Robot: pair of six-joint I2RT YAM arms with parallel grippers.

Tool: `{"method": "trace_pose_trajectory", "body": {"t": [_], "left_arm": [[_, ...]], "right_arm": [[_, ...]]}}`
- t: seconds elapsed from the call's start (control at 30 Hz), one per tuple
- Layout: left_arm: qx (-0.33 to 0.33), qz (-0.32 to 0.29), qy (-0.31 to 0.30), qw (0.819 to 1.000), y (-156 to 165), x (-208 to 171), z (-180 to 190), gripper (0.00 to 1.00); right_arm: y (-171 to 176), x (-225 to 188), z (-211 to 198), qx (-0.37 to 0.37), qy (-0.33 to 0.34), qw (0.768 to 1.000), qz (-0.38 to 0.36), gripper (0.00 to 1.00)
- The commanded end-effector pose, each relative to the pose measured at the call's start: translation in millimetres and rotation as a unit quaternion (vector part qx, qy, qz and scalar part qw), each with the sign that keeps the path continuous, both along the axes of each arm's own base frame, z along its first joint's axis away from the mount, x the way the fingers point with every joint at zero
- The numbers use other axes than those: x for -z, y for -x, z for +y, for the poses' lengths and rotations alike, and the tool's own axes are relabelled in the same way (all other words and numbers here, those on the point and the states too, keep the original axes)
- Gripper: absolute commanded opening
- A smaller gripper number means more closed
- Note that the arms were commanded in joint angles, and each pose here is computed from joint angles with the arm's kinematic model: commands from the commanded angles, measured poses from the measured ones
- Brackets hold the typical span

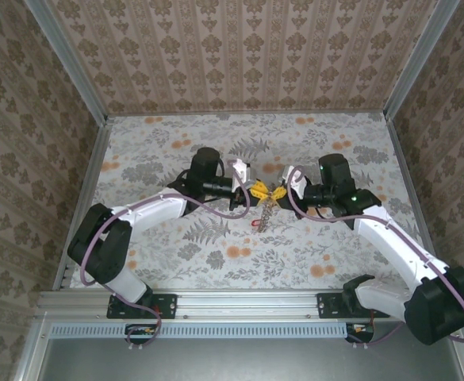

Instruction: Put the keys on the keyring

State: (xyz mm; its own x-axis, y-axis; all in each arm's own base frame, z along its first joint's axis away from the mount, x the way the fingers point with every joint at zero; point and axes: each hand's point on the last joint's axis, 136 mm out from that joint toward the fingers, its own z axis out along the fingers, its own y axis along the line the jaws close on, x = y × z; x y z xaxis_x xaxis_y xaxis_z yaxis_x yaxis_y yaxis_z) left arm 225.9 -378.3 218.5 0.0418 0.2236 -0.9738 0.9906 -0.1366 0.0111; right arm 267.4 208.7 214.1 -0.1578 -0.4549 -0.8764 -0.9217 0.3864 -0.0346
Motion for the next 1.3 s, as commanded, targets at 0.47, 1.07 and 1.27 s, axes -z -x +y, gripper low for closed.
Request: {"method": "trace_pose_trajectory", "body": {"t": [0.47, 1.07, 1.27], "left_arm": [[0.024, -0.059, -0.050, 0.997, 3, -10, -6, 0.19], [0.029, -0.054, -0.047, 0.997, 7, -7, -8, 0.00], [0.033, -0.036, 0.004, 0.999, 9, -20, -12, 0.00]], "right_arm": [[8, -4, 4, -0.033, 0.100, 0.994, 0.000, 0.00], [15, -23, 10, -0.043, 0.110, 0.993, -0.007, 0.00], [15, -29, 15, -0.036, 0.056, 0.997, -0.041, 0.08]]}}
